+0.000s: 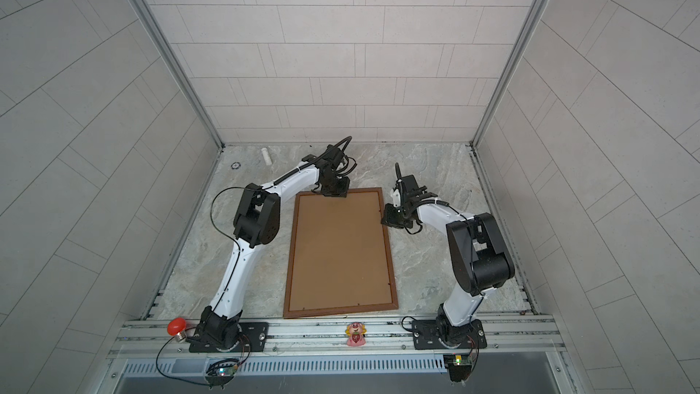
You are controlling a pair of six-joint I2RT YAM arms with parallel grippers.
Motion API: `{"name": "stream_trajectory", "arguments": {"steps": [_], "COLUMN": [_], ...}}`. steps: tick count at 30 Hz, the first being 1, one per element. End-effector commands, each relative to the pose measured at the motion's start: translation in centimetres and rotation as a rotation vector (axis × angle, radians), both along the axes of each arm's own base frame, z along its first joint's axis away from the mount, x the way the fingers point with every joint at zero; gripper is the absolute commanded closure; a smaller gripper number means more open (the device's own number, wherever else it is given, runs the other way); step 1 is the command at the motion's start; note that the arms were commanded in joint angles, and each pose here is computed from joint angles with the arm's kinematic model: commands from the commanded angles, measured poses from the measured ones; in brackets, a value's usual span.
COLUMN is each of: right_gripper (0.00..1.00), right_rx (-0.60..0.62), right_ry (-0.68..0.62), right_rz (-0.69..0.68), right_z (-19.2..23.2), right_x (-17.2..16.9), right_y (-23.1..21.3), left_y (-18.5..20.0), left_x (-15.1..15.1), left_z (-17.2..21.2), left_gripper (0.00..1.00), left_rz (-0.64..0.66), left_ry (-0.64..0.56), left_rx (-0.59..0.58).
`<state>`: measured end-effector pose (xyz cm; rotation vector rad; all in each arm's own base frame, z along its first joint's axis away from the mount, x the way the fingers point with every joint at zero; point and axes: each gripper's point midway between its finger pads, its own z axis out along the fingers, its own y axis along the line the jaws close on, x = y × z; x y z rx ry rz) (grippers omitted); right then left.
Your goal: Put the photo into the frame
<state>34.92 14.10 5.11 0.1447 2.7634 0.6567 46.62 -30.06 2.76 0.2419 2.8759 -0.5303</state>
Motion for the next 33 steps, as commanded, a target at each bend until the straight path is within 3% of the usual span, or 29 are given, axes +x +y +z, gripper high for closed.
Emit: {"name": "stream_trajectory", "arguments": {"steps": [1,5,9,14,20,26,33], "right_gripper": [0.83,0.82,0.80,0.83,1.00,1.00,1.00], "right_rx": [-0.004,0.006,0.007,0.024,-0.001,-0.071,-0.132], "right_ry": [-0.024,-0.073,-0.136,-0.178,-0.169,-0.136,-0.115], "right_rz": [0.002,0.010,0.064,0.094,0.130,0.171,0.180], "right_z": [1.0,3.1,5.8,6.8,5.1,3.0,1.9], "right_x": [0.5,2.0,4.5,8.2,11.5,13.5,14.8], "right_y": [-0.1,0.7,3.4,7.1,10.5,11.8,11.9], "left_y": [2.3,3.1,4.6,7.6,9.9,10.2,10.0], "left_x": [-3.7,-2.6,-4.0,-7.1,-11.4,-14.2,-15.0], "left_z": [-2.9,2.7,5.2,6.2,6.3,5.3,4.5], "left_gripper": [1.00,1.00,1.00,1.00,1.00,1.00,1.00], "left_rz": [0.002,0.059,0.080,0.112,0.140,0.181,0.175], "left_ry": [0.187,0.102,0.099,0.117,0.176,0.204,0.227], "left_rx": [0.074,-0.017,-0.033,-0.024,-0.063,-0.115,-0.137]}}
